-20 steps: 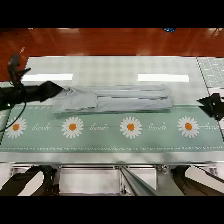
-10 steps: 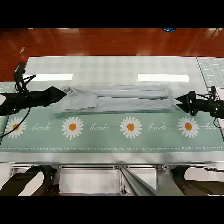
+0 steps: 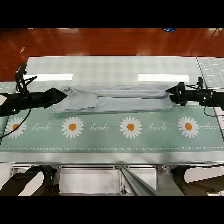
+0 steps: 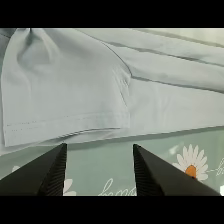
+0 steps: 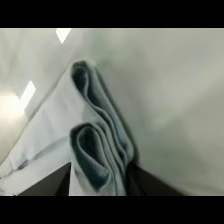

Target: Fold the shirts.

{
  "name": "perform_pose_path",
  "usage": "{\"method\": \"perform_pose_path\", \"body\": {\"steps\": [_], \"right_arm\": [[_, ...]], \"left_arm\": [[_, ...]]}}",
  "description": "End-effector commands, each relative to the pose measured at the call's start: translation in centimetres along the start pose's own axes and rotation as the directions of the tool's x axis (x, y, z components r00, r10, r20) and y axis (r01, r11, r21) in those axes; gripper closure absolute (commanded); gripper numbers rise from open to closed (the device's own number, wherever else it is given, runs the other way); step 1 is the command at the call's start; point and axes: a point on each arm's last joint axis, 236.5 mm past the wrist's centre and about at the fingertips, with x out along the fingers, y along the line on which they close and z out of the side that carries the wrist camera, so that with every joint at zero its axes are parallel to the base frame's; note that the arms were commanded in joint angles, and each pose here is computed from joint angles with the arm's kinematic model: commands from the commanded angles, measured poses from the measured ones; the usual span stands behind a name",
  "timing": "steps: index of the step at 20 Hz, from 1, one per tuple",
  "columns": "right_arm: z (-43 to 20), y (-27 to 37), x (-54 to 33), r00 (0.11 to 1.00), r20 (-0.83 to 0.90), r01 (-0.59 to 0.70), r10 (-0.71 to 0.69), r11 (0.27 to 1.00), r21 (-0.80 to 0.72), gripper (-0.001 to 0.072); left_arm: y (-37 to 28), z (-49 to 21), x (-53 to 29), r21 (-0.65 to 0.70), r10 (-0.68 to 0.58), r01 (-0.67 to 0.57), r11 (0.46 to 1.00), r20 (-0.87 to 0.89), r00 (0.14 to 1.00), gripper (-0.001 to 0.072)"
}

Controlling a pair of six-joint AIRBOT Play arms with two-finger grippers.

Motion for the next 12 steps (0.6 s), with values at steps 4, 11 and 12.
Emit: {"method": "perform_pose_path", "body": {"steps": [4,11,12], "right_arm": [[-1.8,2.4,2.9,0.997,-0.070,-0.016,0.012,0.998,-0.060,0.0461],[-3.8,6.8,-4.0,0.996,-0.093,-0.029,-0.001,0.949,-0.314,0.0686],[-4.5,7.5,-5.8,0.996,-0.077,0.009,-0.040,0.930,-0.368,0.0686]], "left_arm": [[0.0,-0.1,0.0,0.000,-0.001,0.001,1.000,-0.003,1.000,0.0200],[-3.3,0.4,0.9,-0.026,-0.095,0.096,0.995,0.028,0.995,0.0694],[-5.2,0.4,1.8,-0.009,-0.137,0.138,0.990,0.039,0.990,0.0694]]}}
